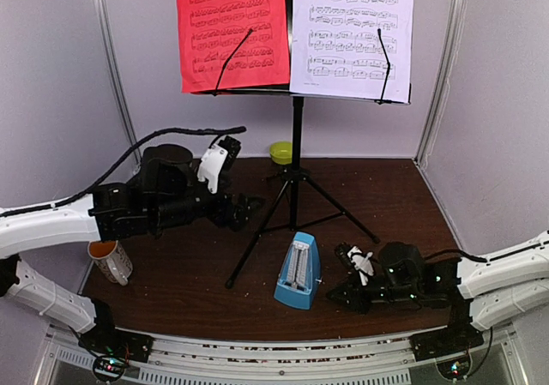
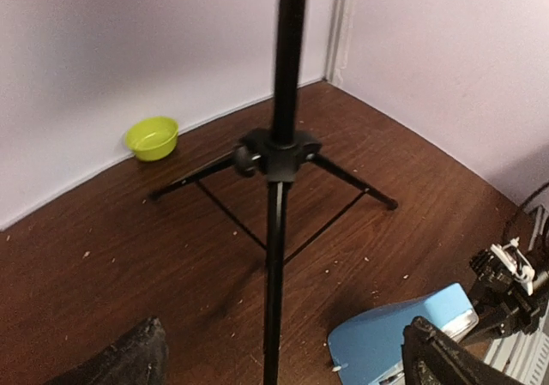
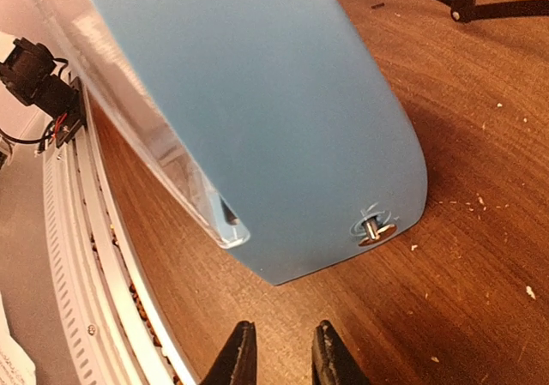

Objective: Set up the instrument practice props

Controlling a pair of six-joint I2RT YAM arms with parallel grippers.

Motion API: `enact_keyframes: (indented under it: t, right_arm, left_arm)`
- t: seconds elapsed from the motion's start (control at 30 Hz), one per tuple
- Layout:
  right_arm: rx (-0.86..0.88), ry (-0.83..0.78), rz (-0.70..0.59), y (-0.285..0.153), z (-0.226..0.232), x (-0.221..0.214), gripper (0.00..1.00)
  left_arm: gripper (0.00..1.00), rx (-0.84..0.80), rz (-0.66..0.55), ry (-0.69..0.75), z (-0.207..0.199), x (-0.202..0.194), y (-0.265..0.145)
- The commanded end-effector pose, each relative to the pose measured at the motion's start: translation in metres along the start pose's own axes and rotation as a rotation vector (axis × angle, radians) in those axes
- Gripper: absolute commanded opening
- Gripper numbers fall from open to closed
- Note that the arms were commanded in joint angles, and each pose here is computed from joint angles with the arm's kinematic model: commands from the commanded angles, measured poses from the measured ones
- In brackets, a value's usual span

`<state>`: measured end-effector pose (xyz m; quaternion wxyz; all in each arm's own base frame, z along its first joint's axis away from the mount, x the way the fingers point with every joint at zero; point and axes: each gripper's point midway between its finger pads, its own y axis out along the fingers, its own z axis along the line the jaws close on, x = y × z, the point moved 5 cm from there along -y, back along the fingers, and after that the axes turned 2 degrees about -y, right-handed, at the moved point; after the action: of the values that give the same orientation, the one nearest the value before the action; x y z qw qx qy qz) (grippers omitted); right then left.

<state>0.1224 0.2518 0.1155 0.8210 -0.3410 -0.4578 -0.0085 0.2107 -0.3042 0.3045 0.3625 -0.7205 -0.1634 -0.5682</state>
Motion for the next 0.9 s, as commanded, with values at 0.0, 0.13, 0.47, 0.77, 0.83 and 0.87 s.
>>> enact_keyframes:
  t: [0.0,0.13,0.47,0.77,0.83,0.87]
  right_arm:
    - [0.019,-0.05,-0.108,0.016,0.009,0.014,0.23]
    - [0.051,-0.068,-0.114,0.036,0.024,0.018,0.21]
    - [0.16,-0.071,-0.193,0.047,0.063,0.035,0.22]
    - [0.063,-0.094,-0.268,-0.029,0.051,0.061,0.4]
    - [0.006,-0.063,-0.29,-0.049,0.041,0.074,0.45]
    - [-0.034,-0.035,-0.295,-0.055,0.032,0.079,0.48]
  left_arm:
    - [0.98,0.22,-0.042,-0.252,0.034,-0.008,-0.025]
    - [0.98,0.256,-0.038,-0.336,0.044,-0.024,-0.04]
    - [0.98,0.008,0.062,-0.229,-0.005,-0.048,-0.034]
    - [0.87,-0.191,0.066,-0.057,-0.08,-0.055,0.0]
    - [0.85,-0.185,0.056,-0.071,-0.085,-0.055,0.008]
    - [0.84,-0.177,0.053,-0.071,-0.087,-0.057,0.012]
